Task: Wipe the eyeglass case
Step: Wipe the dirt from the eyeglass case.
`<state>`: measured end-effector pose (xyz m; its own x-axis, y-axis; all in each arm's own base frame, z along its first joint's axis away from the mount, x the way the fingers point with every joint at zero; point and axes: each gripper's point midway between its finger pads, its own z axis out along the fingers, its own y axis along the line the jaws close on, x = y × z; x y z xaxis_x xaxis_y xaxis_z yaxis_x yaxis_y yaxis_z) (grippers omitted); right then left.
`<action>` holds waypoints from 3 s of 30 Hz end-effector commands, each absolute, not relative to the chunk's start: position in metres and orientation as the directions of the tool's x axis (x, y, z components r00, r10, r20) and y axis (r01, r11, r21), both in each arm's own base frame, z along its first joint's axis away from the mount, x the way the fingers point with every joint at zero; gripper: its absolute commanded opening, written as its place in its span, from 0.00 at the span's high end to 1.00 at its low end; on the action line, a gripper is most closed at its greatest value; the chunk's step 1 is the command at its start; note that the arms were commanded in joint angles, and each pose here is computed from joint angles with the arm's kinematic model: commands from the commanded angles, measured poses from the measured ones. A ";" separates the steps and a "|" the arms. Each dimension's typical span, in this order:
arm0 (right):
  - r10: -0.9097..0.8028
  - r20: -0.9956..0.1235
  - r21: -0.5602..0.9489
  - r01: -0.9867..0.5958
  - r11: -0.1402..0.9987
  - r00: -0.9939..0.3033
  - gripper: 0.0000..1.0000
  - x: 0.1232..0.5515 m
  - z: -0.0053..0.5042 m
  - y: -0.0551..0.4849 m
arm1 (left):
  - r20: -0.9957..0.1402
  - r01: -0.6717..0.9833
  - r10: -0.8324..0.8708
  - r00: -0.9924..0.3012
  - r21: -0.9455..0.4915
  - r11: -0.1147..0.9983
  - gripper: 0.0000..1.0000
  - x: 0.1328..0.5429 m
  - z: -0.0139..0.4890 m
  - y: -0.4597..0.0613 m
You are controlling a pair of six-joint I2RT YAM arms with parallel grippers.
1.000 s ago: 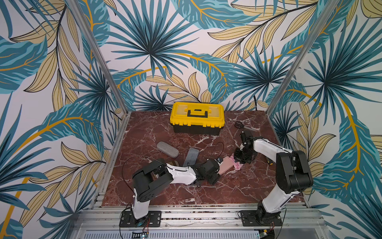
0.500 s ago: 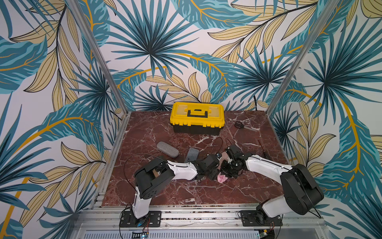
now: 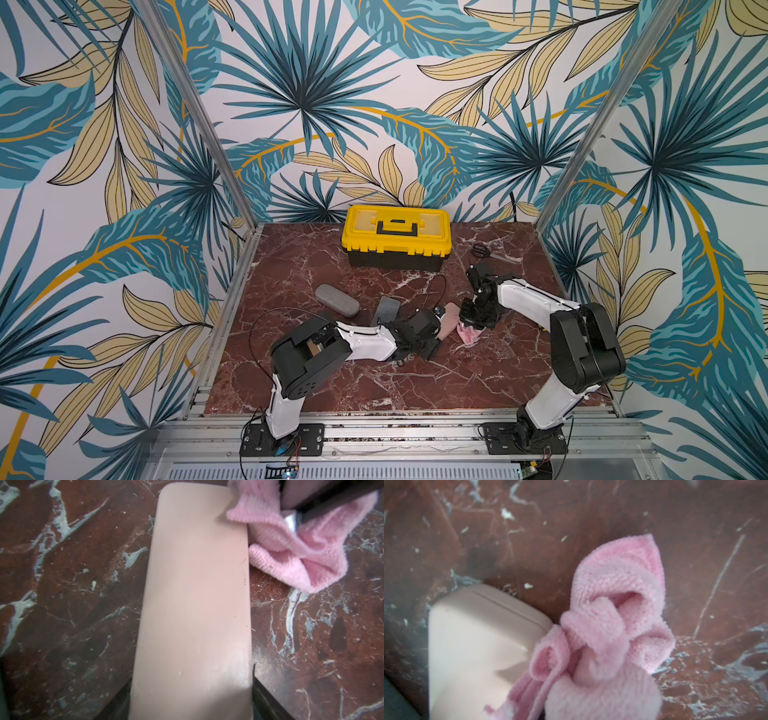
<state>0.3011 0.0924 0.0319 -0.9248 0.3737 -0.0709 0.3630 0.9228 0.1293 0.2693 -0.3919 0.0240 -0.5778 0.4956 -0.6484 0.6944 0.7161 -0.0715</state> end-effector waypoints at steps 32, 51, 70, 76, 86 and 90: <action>0.414 -0.145 -0.028 0.422 0.906 -0.899 1.00 0.276 0.057 0.003 | -0.240 0.399 0.349 -0.906 -0.761 0.512 1.00 0.208 0.043 -0.385; 0.520 0.047 0.505 0.469 0.725 -0.853 1.00 0.293 0.023 0.132 | -0.054 0.215 0.256 -0.965 -0.722 0.658 1.00 0.238 0.002 -0.356; 0.511 -0.165 0.548 0.353 0.759 -0.844 1.00 0.357 0.046 0.136 | -0.016 0.202 0.282 -0.959 -0.737 0.646 1.00 0.223 0.002 -0.355; 0.463 -0.133 0.521 0.336 0.785 -0.876 1.00 0.353 0.035 0.135 | -0.016 0.206 0.289 -0.957 -0.739 0.641 1.00 0.222 0.001 -0.357; 0.362 0.043 0.652 0.301 0.696 -0.931 1.00 0.239 0.024 0.202 | -0.052 0.221 0.273 -0.960 -0.740 0.636 1.00 0.242 0.008 -0.359; 0.371 0.016 0.666 0.287 0.688 -0.929 1.00 0.242 0.037 0.203 | -0.049 0.220 0.275 -0.960 -0.739 0.636 1.00 0.243 0.008 -0.360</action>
